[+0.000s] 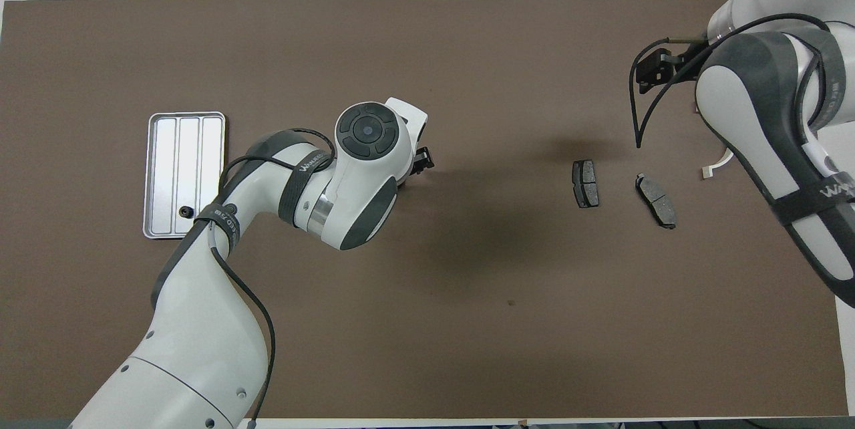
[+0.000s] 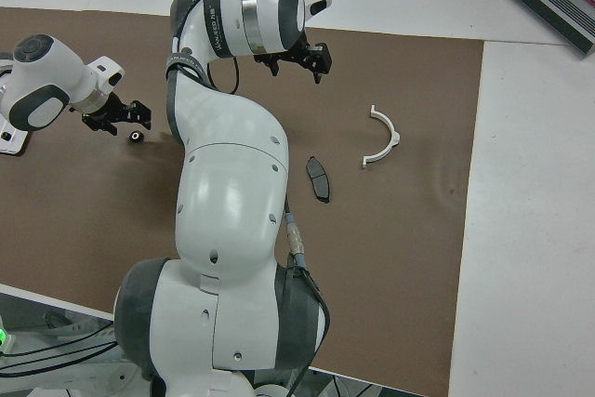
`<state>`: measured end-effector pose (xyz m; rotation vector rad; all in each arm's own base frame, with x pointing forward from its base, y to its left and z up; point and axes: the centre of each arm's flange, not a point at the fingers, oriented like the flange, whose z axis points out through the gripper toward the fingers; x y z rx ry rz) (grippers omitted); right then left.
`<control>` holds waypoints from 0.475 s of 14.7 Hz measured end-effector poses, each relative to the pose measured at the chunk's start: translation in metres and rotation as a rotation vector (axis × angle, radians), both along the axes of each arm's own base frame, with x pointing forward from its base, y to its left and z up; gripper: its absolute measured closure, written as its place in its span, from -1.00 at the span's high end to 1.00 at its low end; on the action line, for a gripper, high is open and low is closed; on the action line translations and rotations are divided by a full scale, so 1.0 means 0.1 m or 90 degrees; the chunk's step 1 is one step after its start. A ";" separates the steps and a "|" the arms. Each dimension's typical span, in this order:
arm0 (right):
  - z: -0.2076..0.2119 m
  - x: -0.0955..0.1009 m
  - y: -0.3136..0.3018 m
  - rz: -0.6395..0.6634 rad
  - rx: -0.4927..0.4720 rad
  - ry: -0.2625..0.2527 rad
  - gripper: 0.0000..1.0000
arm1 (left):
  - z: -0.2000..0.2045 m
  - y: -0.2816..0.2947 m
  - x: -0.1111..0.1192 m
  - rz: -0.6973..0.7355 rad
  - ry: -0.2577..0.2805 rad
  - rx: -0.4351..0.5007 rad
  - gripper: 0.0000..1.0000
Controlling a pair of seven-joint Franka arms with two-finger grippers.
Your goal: Pick bearing gear from pile to tray
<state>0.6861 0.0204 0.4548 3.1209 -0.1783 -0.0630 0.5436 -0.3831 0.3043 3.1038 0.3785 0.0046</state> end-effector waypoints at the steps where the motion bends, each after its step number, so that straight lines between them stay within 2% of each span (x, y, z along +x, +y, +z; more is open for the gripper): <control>1: 0.00 0.00 0.01 0.001 0.000 0.000 1.00 | -0.03 0.03 -0.01 0.002 0.000 0.001 1.00; 7: 0.04 -0.01 -0.01 -0.001 -0.001 -0.003 1.00 | -0.03 0.06 -0.05 0.002 -0.004 -0.002 1.00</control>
